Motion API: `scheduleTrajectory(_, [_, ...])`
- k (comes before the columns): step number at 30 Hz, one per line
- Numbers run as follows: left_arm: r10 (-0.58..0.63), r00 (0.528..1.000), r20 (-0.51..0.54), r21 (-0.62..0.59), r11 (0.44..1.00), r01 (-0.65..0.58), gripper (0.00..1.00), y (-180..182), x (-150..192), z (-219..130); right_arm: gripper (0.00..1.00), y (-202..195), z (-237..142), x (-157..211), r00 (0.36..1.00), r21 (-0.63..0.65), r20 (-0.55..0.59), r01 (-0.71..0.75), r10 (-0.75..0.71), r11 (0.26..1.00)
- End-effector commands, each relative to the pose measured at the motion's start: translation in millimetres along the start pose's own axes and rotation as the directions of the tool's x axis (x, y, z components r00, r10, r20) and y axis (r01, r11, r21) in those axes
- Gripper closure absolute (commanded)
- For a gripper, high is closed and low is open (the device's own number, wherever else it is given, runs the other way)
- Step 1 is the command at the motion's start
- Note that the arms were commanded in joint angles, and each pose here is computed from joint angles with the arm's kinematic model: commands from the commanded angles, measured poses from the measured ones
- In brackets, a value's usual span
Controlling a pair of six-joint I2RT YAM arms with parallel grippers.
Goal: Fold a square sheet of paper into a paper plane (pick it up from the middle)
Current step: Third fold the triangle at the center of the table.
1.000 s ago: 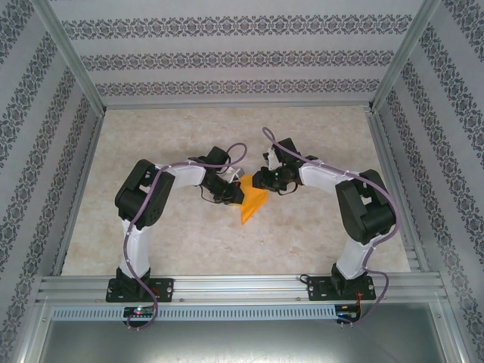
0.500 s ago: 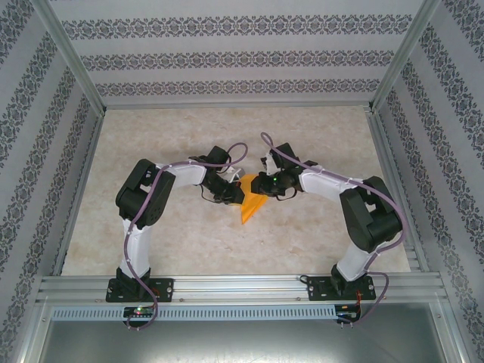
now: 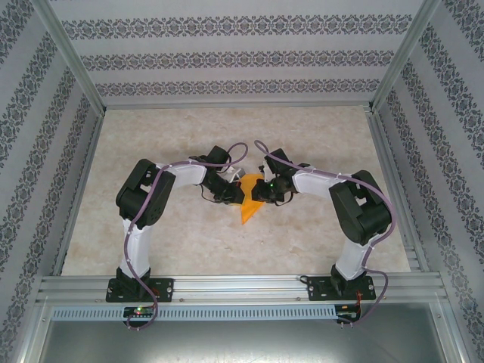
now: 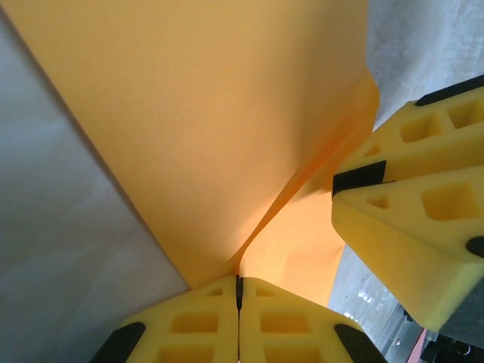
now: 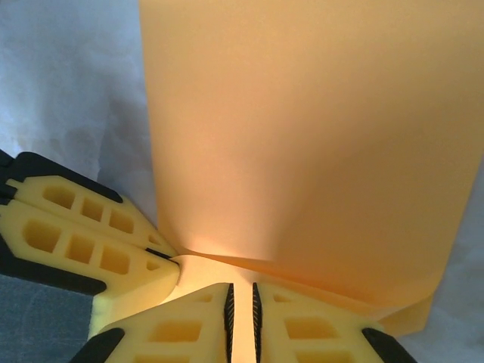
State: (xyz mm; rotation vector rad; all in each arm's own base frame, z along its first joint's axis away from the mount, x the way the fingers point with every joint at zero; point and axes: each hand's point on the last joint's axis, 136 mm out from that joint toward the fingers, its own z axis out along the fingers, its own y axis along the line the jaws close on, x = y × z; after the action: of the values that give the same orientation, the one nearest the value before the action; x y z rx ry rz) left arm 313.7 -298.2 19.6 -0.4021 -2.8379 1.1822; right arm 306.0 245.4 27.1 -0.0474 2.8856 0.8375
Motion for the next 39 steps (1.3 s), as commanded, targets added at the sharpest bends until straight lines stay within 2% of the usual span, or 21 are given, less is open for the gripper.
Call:
scheduleTrajectory(1, [-0.051,0.997,-0.059,-0.086,0.995,0.046,0.91,31,15,11,0.83,-9,2,4,1.0,0.053,-0.011,0.006,-0.006,0.999])
scheduleTrajectory(27, [-0.062,0.996,-0.065,-0.082,0.995,0.056,0.91,31,12,13,0.83,-39,12,33,0.999,0.118,-0.04,-0.03,0.035,0.992])
scheduleTrajectory(39, [-0.041,0.999,-0.026,-0.049,0.998,0.04,0.83,7,-4,-3,0.85,-57,18,47,0.997,0.178,-0.069,-0.023,0.036,0.984])
